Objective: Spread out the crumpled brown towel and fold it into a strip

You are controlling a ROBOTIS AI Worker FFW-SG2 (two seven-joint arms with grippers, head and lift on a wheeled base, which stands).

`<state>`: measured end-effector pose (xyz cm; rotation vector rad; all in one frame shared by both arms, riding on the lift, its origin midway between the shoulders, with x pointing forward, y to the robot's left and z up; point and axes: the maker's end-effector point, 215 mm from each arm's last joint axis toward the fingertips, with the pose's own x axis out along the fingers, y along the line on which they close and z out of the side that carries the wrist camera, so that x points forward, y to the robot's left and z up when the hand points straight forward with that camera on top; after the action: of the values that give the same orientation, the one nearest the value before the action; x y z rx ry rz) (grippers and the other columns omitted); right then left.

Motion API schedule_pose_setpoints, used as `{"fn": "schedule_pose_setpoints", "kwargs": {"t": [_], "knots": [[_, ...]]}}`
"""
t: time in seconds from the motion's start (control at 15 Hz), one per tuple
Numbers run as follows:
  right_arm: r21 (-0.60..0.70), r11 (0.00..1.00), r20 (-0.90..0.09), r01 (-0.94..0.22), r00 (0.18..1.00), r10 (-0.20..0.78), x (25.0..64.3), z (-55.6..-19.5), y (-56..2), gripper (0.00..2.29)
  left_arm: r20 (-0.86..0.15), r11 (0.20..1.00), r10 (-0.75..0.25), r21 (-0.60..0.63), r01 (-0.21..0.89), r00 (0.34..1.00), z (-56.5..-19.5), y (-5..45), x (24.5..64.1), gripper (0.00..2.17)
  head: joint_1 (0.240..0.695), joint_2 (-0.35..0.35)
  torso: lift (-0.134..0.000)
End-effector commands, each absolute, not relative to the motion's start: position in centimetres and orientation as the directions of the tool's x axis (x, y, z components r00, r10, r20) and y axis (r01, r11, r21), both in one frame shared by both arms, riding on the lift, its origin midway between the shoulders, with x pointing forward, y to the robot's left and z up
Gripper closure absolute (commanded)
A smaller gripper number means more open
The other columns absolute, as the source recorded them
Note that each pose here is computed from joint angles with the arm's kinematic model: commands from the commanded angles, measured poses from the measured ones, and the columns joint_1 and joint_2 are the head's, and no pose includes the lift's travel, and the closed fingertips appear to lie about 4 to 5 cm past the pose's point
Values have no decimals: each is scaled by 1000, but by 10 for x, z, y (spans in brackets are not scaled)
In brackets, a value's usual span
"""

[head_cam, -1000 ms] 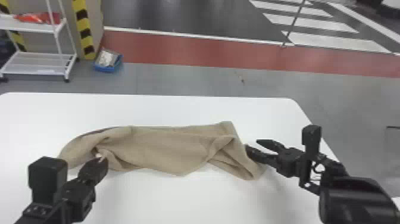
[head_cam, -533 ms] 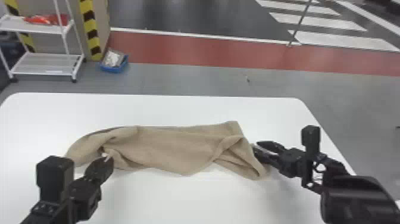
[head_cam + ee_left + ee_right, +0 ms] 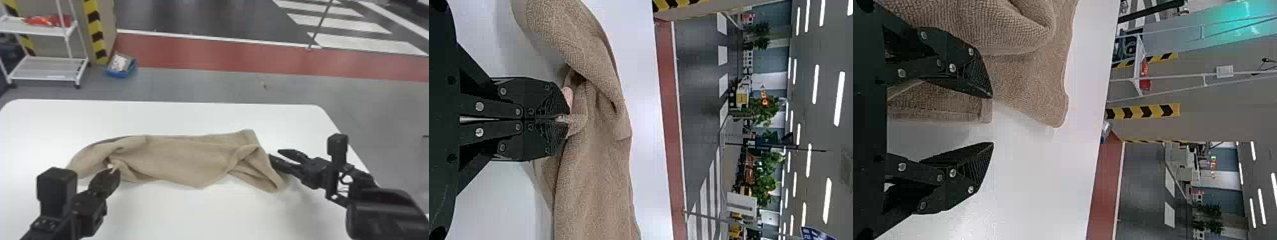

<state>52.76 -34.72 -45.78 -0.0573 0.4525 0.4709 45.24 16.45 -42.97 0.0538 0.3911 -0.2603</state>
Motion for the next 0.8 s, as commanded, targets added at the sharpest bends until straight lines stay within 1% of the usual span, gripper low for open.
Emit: {"fn": "schedule_pose_setpoints", "kwargs": {"t": [0.0,0.2,0.27,0.33,0.4,0.53,0.6,0.67,0.73], "knots": [[53,891,-450,-452,785,425,529,-465,-348,650,-383,965,-243,1,264,891,-429,163,452,1355,695,-204,-124],[53,890,-463,-453,778,424,530,-470,-351,653,-383,965,-242,1,262,892,-429,164,452,1355,695,-208,-124],[58,889,-465,-455,775,427,529,-471,-350,731,-383,965,-242,1,262,892,-429,164,452,1355,695,-209,-124],[61,887,-464,-459,773,432,528,-471,-349,944,-383,965,-242,1,262,892,-429,164,452,1355,695,-209,-124],[65,884,-461,-464,771,438,528,-470,-347,1001,-383,965,-242,1,262,892,-429,164,452,1355,695,-209,-124],[75,874,-456,-479,763,458,526,-469,-341,1004,-381,965,-242,1,263,892,-428,163,452,1355,695,-206,-124],[77,874,-456,-480,763,459,525,-468,-340,1312,-384,965,-242,1,262,891,-430,164,452,1355,695,-204,-124],[84,874,-458,-479,760,461,525,-468,-340,1501,-384,965,-240,2,261,892,-430,164,452,1355,695,-201,-124],[85,873,-457,-481,759,463,524,-468,-339,1504,-385,965,-240,1,261,891,-430,164,451,1355,695,-199,-124]]}}
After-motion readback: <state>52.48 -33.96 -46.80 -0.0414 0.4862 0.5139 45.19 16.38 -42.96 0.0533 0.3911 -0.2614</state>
